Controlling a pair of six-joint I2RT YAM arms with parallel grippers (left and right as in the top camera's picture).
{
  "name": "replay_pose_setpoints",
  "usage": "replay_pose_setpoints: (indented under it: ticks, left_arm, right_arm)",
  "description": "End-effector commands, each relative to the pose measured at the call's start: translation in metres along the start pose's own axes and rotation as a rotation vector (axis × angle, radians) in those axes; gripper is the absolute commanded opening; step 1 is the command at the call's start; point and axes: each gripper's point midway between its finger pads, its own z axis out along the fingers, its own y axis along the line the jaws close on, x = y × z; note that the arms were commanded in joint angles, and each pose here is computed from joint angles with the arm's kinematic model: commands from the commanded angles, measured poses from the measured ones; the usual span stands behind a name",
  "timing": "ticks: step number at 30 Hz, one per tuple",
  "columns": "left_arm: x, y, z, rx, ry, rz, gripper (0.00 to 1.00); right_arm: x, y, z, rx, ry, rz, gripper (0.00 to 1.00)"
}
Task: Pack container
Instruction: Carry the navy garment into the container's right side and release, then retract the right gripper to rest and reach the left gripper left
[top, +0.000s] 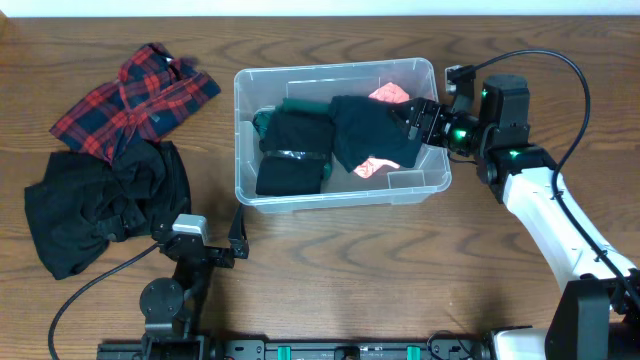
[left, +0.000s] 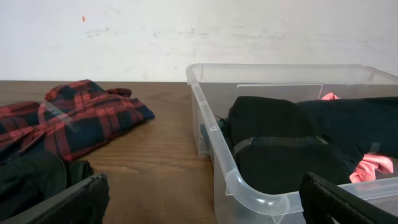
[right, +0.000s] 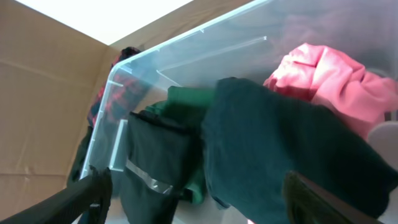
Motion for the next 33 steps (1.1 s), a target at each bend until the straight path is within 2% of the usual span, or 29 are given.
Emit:
replay_pose_setpoints:
  ticks: [1, 9, 12, 16, 21, 22, 24, 25, 30, 33]
  left_arm:
    - [0.017, 0.0, 0.001, 0.005, 0.05, -0.01, 0.98]
    - [0.017, 0.0, 0.001, 0.005, 0.05, -0.01, 0.98]
    - [0.017, 0.0, 0.001, 0.005, 0.05, -0.01, 0.98]
    - [0.017, 0.0, 0.001, 0.005, 0.05, -0.01, 0.98]
    - [0.017, 0.0, 0.001, 0.005, 0.05, -0.01, 0.98]
    - [0.017, 0.0, 0.001, 0.005, 0.05, -0.01, 0.98]
    - [0.017, 0.0, 0.001, 0.005, 0.05, -0.01, 0.98]
    - [0.017, 0.0, 0.001, 0.005, 0.05, -0.01, 0.98]
    - [0.017, 0.0, 0.001, 0.004, 0.049, -0.009, 0.98]
    - [0.016, 0.006, 0.001, -0.032, 0.045, 0.003, 0.98]
  right_arm:
    - [-0.012, 0.011, -0.002, -0.021, -0.019, -0.129, 0.79]
    - [-0.018, 0.05, -0.007, -0.035, 0.046, -0.36, 0.47]
    - [-0.009, 0.067, -0.001, -0.023, 0.074, -0.403, 0.45]
    - [-0.02, 0.065, -0.004, 0.001, 0.048, -0.329, 0.51]
    - [-0.052, 0.018, -0.032, 0.091, -0.026, -0.169, 0.64]
    - [-0.058, 0.004, -0.04, 0.12, -0.043, -0.142, 0.7]
    - [-0.07, -0.025, -0.058, 0.202, -0.081, -0.093, 0.95]
    - [-0.077, -0.048, -0.07, 0.285, -0.11, -0.061, 0.99]
    - [-0.09, -0.16, -0.156, 0.825, -0.231, 0.06, 0.99]
    - [-0.089, -0.188, -0.192, 0.962, -0.278, 0.133, 0.99]
